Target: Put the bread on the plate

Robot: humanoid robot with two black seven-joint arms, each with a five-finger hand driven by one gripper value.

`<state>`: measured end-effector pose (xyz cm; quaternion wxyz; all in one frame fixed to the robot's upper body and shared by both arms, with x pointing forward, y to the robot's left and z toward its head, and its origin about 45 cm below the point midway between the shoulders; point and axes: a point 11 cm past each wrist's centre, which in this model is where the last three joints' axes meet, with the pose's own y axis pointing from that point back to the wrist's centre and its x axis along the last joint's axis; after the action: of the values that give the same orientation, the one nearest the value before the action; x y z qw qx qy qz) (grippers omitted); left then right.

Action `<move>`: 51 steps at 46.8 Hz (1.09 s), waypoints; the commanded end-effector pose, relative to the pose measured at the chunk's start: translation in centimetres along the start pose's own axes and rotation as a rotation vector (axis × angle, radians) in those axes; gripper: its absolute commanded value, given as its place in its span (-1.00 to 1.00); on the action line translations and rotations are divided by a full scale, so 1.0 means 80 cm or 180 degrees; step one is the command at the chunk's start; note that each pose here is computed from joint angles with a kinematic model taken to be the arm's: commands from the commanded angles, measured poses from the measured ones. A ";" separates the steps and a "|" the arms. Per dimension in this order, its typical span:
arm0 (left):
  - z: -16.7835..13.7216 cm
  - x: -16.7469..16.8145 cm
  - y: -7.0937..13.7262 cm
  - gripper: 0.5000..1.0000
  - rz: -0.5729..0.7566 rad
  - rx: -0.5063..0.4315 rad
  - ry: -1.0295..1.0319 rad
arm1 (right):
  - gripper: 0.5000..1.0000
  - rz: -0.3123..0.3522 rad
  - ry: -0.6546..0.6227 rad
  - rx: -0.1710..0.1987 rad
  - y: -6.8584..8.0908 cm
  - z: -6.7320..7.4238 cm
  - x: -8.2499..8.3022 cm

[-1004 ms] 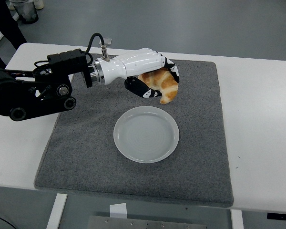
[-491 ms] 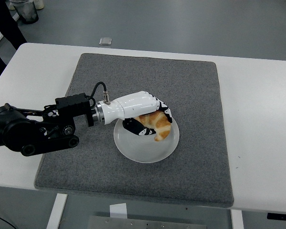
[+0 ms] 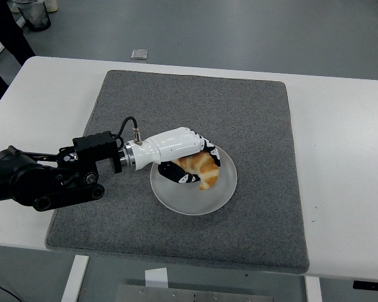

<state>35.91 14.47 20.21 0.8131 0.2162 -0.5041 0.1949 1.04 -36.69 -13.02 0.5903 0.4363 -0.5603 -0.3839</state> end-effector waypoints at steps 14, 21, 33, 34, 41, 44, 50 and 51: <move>-0.009 -0.009 0.004 -1.00 -0.0009 0.0055 0.0004 | 0.81 0.0000 0.0000 0.0003 0.000 -0.001 0.000; -0.009 -0.009 0.004 -1.00 0.0005 0.0043 0.0020 | 0.81 -0.0001 0.0000 -0.0002 0.000 0.000 0.000; -0.009 -0.011 0.006 -1.00 0.0068 0.0065 0.0081 | 0.81 0.0000 0.0000 0.0003 0.000 -0.001 0.000; -0.009 -0.011 0.006 -0.93 0.0068 0.0065 0.0081 | 0.81 0.0000 0.0000 0.0003 0.000 -0.001 0.000; -0.009 -0.019 0.009 -0.35 0.0058 0.0083 0.0132 | 0.81 0.0000 0.0000 0.0003 0.000 -0.001 0.000; -0.009 -0.023 0.010 -0.23 0.0050 0.0090 0.0149 | 0.81 0.0000 0.0000 0.0003 0.000 -0.001 0.000; -0.011 -0.027 0.013 -0.21 0.0044 0.0111 0.0172 | 0.81 0.0000 0.0000 0.0003 0.000 -0.001 0.000; -0.011 -0.027 0.013 -0.21 0.0044 0.0111 0.0172 | 0.81 0.0000 0.0000 0.0003 0.000 -0.001 0.000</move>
<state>35.13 15.51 18.15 0.8212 0.2200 -0.4805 0.2153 1.09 -36.69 -13.01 0.5900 0.4365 -0.5604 -0.3838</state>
